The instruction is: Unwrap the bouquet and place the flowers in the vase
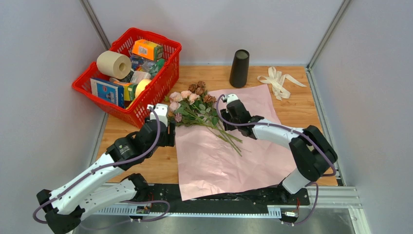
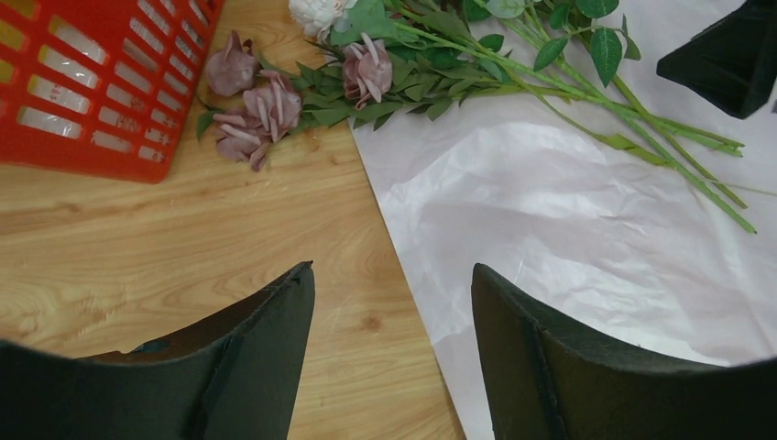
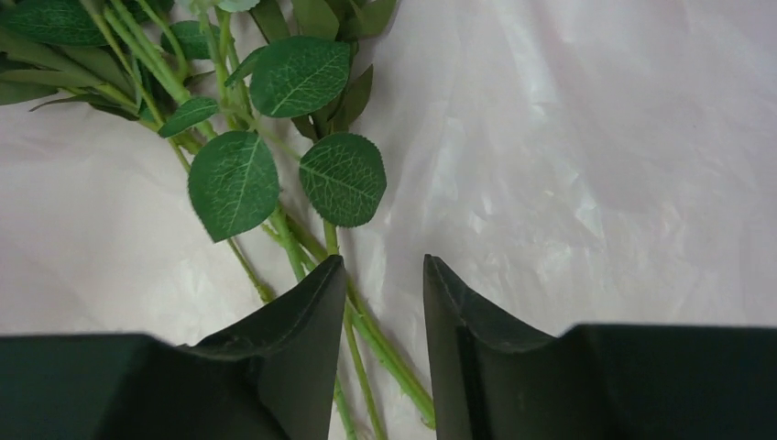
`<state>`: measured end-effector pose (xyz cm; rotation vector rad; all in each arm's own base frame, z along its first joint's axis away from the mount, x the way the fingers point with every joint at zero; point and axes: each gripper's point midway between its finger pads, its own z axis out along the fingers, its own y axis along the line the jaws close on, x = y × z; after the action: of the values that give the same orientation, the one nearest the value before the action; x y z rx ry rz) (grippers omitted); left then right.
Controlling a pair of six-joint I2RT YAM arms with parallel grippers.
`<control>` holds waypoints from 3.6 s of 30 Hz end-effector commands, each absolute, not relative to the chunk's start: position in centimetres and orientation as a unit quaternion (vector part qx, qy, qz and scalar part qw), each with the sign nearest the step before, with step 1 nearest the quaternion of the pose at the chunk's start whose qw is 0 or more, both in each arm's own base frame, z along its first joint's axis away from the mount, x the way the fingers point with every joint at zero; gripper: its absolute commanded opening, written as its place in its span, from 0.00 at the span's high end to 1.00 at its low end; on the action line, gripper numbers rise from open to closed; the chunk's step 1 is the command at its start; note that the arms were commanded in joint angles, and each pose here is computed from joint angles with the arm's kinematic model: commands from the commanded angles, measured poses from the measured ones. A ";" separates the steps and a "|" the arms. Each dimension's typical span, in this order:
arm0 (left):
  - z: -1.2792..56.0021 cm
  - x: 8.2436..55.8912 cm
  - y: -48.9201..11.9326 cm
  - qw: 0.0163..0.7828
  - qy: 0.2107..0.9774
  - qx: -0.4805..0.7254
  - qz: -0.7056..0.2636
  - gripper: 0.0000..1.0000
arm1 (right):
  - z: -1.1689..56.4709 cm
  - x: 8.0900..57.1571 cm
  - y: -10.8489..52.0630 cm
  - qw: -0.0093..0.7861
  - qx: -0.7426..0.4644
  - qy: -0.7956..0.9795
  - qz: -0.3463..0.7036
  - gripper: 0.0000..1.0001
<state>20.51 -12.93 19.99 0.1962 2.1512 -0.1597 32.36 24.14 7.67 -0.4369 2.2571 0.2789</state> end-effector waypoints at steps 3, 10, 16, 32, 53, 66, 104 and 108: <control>21.1 20.1 -11.5 0.497 0.862 0.075 -0.065 0.27 | 8.2 35.3 27.2 0.406 -0.192 0.876 0.175 0.64; 21.1 20.3 -11.1 0.499 0.862 0.071 -0.053 0.28 | 7.0 35.4 28.6 0.388 -0.205 0.875 0.206 0.67; 20.8 20.4 -11.0 0.494 0.865 0.071 -0.044 0.27 | 5.8 35.9 28.5 0.383 -0.202 0.881 0.191 0.71; 21.0 20.4 -9.6 0.502 0.864 0.043 -0.020 0.28 | 5.8 35.8 28.1 0.384 -0.202 0.882 0.185 0.93; 20.5 20.6 -10.4 0.491 0.869 0.054 -0.023 0.27 | 11.6 37.1 25.0 0.457 -0.142 0.868 0.128 1.00; 27.3 19.5 -21.6 0.520 0.771 0.070 -0.362 0.30 | 24.3 30.0 28.8 0.481 -0.026 0.760 0.437 1.00; 28.3 18.0 -32.1 0.448 0.683 0.186 -0.546 0.36 | 32.6 22.6 25.1 0.544 0.045 0.605 0.580 1.00; 28.4 17.2 -33.1 0.423 0.681 0.210 -0.560 0.36 | 32.6 22.5 25.6 0.531 0.049 0.600 0.597 1.00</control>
<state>17.97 -32.17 26.75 0.4821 1.7486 -1.3241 22.48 25.45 31.47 0.1058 1.4682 1.3937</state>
